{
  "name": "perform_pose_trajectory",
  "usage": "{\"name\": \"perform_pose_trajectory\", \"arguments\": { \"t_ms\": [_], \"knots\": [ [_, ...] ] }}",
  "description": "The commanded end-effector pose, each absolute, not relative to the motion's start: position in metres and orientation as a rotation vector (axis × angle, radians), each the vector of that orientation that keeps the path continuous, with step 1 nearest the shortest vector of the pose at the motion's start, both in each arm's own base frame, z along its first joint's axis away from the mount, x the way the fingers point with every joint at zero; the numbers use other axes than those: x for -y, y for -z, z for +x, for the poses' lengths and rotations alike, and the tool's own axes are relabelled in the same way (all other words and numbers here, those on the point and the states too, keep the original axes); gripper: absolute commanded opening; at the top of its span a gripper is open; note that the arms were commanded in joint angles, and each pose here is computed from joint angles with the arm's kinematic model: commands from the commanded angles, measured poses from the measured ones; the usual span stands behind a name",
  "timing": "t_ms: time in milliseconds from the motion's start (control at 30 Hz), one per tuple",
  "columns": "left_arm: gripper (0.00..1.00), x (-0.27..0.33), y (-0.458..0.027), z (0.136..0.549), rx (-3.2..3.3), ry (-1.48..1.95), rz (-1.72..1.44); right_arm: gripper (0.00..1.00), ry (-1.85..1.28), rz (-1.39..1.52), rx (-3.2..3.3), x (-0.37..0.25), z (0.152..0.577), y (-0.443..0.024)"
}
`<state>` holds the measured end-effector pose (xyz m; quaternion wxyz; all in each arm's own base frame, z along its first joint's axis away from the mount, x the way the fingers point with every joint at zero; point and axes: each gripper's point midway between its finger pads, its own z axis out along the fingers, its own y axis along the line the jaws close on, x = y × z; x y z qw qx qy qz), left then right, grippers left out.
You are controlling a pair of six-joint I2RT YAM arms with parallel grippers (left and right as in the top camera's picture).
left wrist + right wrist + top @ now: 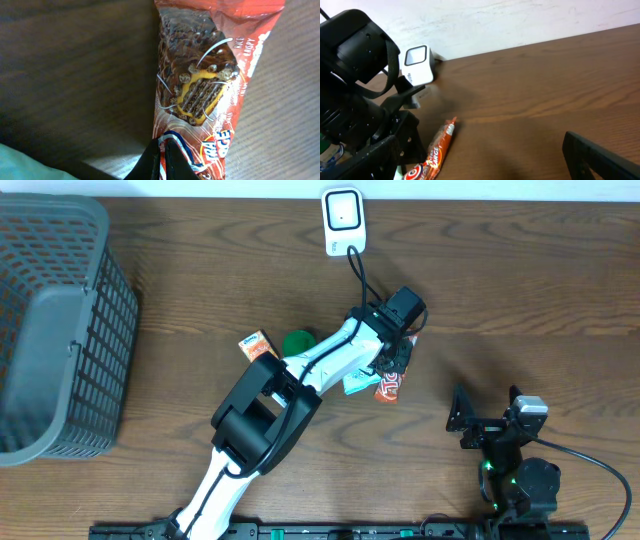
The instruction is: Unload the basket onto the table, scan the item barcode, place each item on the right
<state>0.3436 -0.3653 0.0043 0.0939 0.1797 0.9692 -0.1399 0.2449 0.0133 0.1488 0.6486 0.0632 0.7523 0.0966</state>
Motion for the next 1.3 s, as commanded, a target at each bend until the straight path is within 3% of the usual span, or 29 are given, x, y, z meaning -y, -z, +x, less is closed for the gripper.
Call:
{"name": "perform_pose_trajectory", "arguments": {
  "t_ms": [0, 200, 433, 633, 700, 933, 1067, 1267],
  "knots": [
    [0.08, 0.368, 0.008, 0.332, -2.923, 0.439, 0.57, 0.99, -0.232, 0.136, -1.713, -0.016, 0.245, -0.147],
    [0.07, 0.368, -0.028, 0.347, -2.837, 0.476, 0.576, 0.99, -0.232, 0.136, -1.713, -0.016, 0.245, -0.147],
    [0.08, 0.34, -0.132, 0.381, -2.6, 0.429, 0.497, 0.99, -0.232, 0.136, -1.713, -0.016, 0.245, -0.147],
    [0.72, 0.282, -0.246, 0.396, -2.342, 0.269, 0.371, 0.99, -0.232, 0.136, -1.713, -0.016, 0.245, -0.147],
    [0.82, 0.26, -0.271, 0.394, -2.29, 0.201, 0.325, 0.99, -0.232, 0.136, -1.712, -0.016, 0.245, -0.148],
    [0.98, 0.171, -0.339, 0.378, -2.146, -0.101, 0.101, 0.99, -0.32, 0.084, -1.696, -0.031, 0.244, -0.154],
    [1.0, 0.122, -0.409, 0.36, -1.928, -0.174, -0.101, 0.99, -0.454, 0.12, -1.743, -0.043, 0.239, -0.151],
    [0.98, 0.056, -0.502, 0.318, -1.614, -0.238, -0.362, 0.99, -0.385, 0.203, -1.936, -0.032, 0.231, -0.159]
  ]
}}
